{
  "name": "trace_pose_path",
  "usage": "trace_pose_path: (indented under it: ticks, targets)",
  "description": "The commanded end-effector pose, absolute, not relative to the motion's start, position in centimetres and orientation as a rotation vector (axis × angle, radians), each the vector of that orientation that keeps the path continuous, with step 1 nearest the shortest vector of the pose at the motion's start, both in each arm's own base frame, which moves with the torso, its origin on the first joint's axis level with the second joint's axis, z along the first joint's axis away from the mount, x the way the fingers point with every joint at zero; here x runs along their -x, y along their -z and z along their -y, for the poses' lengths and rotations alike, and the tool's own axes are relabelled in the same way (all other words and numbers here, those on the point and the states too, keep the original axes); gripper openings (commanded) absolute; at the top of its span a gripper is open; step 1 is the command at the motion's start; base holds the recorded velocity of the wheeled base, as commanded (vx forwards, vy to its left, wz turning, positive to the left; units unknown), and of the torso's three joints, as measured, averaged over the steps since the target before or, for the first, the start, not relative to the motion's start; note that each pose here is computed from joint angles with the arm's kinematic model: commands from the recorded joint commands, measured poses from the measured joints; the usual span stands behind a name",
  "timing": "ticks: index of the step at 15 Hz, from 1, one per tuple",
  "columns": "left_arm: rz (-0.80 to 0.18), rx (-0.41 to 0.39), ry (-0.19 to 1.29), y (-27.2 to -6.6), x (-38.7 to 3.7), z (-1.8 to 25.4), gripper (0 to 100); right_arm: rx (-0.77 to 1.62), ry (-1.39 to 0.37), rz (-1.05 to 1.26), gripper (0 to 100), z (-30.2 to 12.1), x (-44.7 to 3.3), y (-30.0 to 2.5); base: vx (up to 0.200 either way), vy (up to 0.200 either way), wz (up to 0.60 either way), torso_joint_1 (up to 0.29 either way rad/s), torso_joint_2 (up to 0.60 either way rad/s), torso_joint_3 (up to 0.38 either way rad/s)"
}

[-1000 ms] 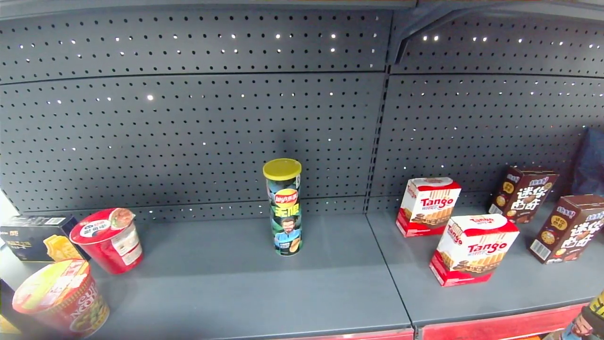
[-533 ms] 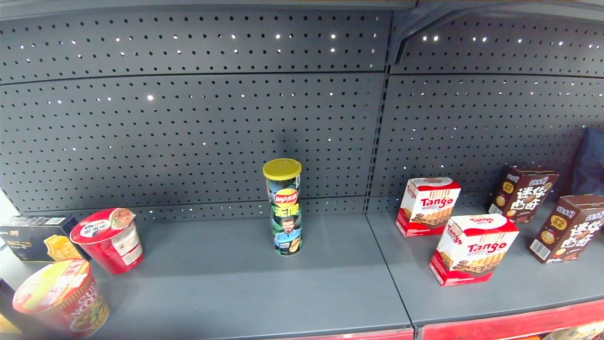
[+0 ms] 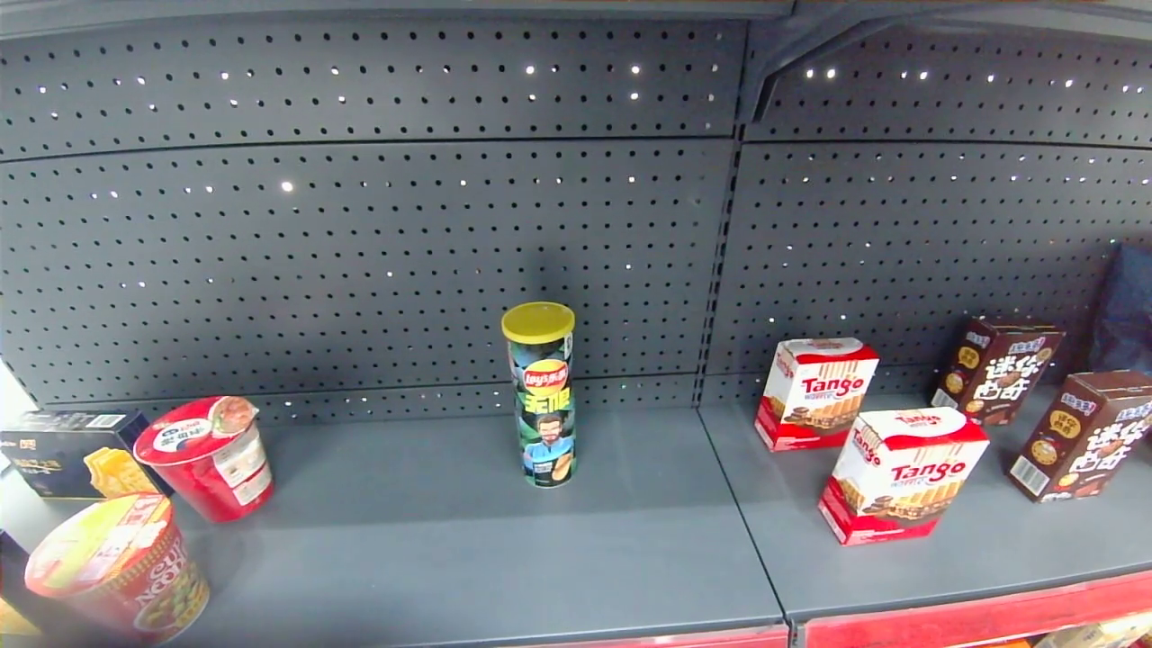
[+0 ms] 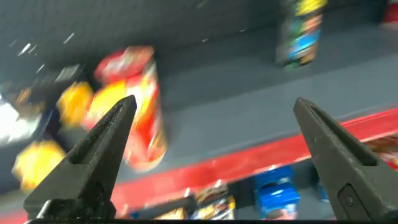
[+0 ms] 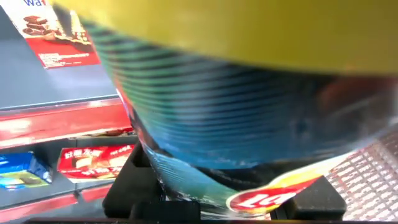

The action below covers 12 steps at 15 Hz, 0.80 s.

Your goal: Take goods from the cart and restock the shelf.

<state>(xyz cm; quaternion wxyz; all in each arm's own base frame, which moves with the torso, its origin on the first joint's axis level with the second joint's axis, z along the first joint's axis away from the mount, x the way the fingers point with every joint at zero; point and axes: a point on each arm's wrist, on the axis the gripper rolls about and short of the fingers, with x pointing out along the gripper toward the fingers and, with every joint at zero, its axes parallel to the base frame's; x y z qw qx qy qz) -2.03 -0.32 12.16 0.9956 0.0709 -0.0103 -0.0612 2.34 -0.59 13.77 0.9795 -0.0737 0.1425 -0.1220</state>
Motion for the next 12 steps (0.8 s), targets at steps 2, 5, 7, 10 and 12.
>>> trace_pose_path:
  ticks: [2, 5, 7, 10, 12]
  targets:
    - [-0.145, -0.121, 0.462, -19.4, -4.5, 1.0, 100, 0.199, 0.230, -0.279, 0, 0.6, -2.4, -14.4, 0.000, 0.000, 0.00, 0.000, 0.00, 0.000]
    - [-0.221, -0.039, 0.647, -21.7, -9.6, 1.6, 100, 0.200, 0.222, -0.272, 0, 0.6, -3.0, -15.4, 0.000, 0.000, 0.00, 0.000, 0.00, 0.000]
    - [-0.276, -0.011, 0.773, -21.4, -13.6, 2.1, 100, 0.197, 0.220, -0.257, 0, 0.6, -3.1, -16.0, 0.000, 0.000, 0.00, 0.000, 0.00, 0.000]
    - [-0.282, 0.008, 0.852, -19.0, -19.5, 2.5, 100, 0.196, 0.221, -0.247, 0, 0.6, -3.0, -16.2, 0.000, 0.000, 0.00, 0.000, 0.00, 0.000]
    - [-0.257, 0.010, 0.900, -16.5, -24.0, 2.8, 100, 0.192, 0.223, -0.243, 0, 0.6, -3.0, -16.2, 0.000, 0.000, 0.00, 0.000, 0.00, 0.000]
